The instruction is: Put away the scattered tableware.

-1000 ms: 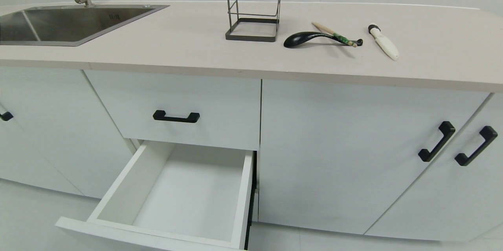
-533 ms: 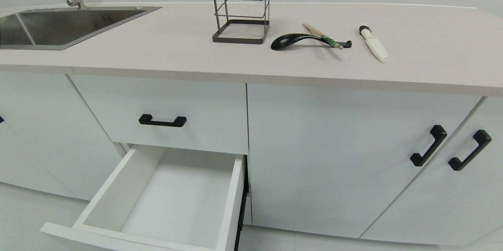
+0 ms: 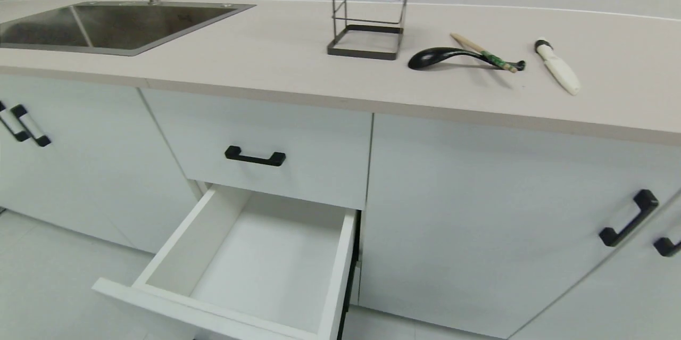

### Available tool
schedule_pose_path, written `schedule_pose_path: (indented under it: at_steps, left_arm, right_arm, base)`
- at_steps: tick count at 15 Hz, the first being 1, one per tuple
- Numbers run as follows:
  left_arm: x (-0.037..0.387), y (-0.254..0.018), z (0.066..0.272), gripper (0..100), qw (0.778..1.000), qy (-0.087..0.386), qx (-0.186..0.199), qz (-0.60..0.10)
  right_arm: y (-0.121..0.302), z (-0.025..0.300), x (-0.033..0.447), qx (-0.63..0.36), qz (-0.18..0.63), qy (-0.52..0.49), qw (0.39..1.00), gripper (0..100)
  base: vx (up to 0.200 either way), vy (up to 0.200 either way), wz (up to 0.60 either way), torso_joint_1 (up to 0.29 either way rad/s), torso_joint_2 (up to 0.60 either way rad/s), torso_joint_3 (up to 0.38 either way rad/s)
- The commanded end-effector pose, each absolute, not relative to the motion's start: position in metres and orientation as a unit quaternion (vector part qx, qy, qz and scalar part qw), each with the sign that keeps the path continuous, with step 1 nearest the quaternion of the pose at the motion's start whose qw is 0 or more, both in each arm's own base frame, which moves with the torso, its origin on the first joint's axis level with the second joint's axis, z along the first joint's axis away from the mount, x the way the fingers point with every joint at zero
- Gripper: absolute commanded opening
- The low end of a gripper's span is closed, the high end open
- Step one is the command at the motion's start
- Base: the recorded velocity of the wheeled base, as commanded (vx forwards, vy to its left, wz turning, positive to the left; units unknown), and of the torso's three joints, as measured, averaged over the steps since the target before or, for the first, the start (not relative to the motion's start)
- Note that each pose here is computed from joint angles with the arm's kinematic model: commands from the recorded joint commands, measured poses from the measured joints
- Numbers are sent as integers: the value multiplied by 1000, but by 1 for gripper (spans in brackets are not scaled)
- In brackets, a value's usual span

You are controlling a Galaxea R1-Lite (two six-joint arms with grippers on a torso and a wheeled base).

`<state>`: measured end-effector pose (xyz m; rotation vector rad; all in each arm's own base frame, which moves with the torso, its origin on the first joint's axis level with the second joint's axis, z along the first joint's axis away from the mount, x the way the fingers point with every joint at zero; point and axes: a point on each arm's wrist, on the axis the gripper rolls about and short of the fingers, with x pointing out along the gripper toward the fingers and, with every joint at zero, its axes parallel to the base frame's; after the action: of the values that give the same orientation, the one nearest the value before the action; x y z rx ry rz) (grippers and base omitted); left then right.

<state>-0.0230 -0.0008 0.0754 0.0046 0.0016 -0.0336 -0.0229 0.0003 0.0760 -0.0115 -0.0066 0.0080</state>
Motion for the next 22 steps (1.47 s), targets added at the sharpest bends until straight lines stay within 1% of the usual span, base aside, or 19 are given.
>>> schedule_pose_path:
  at_steps: [1, 4, 6, 12, 16, 22]
  left_arm:
    - [-23, -1, 75, 100, 1000, 1, 2, -17]
    - [-23, -1, 75, 100, 1000, 2, 2, -17]
    - [-23, -1, 75, 100, 1000, 2, 2, -17]
    - [-23, -1, 75, 100, 1000, 2, 2, -17]
    - [-23, -1, 75, 100, 1000, 2, 1, -17]
    - [-23, -1, 76, 100, 1000, 1, 2, -17]
  right_arm:
    - [0, 76, -23, -5, 5, -3, 1000, 0]
    - [0, 76, -23, -5, 5, -3, 1000, 0]
    - [0, 76, -23, -5, 5, -3, 1000, 0]
    - [0, 76, -23, -5, 5, -3, 1000, 0]
    - [0, 76, -23, -5, 5, -3, 1000, 0]
    - [0, 76, -23, -5, 5, -3, 1000, 0]
  base:
    - [0, 0, 0, 0, 0, 0]
    - [0, 0, 0, 0, 0, 0]
    - [200, 200, 0, 5, 5, 5]
    - [0, 0, 0, 0, 0, 0]
    - [0, 0, 0, 61, -226, -239]
    - [0, 0, 0, 172, -511, -291]
